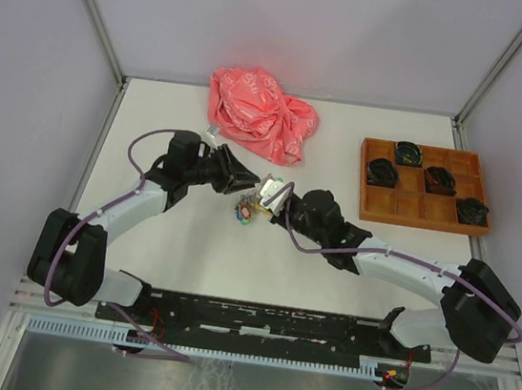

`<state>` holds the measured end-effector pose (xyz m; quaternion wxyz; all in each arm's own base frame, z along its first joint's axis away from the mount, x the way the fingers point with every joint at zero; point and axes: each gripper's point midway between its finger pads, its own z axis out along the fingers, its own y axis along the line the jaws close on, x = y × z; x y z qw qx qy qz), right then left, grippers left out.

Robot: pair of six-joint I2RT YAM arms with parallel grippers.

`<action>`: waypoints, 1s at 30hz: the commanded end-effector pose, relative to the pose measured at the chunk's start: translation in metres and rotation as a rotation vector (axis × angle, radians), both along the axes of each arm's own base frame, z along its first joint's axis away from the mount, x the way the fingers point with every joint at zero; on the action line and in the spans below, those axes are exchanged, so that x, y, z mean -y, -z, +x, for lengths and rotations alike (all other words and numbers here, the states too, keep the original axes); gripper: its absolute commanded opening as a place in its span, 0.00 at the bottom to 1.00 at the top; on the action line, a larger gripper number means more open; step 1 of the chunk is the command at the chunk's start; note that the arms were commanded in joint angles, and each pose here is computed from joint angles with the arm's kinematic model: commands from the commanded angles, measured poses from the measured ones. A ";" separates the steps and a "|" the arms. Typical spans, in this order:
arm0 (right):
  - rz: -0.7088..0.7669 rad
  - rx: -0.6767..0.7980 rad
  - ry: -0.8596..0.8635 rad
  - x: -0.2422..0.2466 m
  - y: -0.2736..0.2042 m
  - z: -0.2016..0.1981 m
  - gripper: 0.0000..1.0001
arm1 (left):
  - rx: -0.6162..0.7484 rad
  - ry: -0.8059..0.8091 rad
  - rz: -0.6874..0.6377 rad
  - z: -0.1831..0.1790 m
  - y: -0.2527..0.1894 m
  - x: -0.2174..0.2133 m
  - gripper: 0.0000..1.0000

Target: Put the keys on the keyring

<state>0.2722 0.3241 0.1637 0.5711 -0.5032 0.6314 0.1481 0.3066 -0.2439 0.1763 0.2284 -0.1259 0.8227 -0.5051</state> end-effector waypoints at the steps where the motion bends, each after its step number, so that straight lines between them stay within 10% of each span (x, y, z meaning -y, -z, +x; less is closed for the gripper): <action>1: 0.036 0.044 -0.012 -0.007 -0.007 -0.002 0.01 | 0.038 0.039 -0.090 -0.005 -0.023 0.009 0.37; 30: 0.106 0.023 0.021 -0.003 -0.011 -0.005 0.01 | 0.095 0.104 0.123 -0.007 0.016 -0.008 0.46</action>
